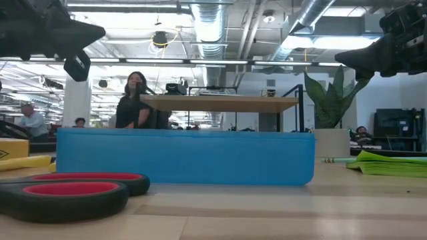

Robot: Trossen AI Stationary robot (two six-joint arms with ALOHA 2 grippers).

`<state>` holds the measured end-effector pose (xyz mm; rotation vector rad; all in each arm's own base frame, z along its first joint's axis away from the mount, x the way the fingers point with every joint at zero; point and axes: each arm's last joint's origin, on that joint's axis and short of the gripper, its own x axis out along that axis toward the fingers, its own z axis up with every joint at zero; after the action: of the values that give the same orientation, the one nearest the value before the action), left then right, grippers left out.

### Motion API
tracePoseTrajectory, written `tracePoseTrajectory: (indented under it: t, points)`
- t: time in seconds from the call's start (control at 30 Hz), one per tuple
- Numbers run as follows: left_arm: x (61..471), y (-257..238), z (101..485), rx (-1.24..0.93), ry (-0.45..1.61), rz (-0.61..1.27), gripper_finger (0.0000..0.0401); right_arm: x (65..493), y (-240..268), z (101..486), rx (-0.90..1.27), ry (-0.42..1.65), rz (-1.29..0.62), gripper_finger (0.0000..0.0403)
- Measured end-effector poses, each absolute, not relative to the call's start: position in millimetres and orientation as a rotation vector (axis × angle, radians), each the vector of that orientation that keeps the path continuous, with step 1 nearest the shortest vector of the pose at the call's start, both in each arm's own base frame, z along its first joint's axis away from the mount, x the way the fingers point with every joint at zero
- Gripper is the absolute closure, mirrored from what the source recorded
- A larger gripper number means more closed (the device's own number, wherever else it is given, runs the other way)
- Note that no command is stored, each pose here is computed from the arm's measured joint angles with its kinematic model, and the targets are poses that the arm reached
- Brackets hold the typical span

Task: Pack school essentials
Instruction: Put the blue pencil into the blue supply box

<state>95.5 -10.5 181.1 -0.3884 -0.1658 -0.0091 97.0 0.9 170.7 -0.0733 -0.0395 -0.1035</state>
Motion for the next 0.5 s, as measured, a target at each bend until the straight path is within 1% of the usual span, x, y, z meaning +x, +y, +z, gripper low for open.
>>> tracePoseTrajectory:
  t: [0.3, 0.5]
  points:
    - [93.1, -14.6, 189.0, -0.348, -0.242, -0.04, 0.0401, 97.0, 0.9, 170.7, -0.073, -0.039, -0.104, 0.0375]
    - [93.2, -15.9, 190.3, -0.339, -0.234, -0.046, 0.0401, 97.0, 0.9, 170.7, -0.073, -0.039, -0.104, 0.0374]
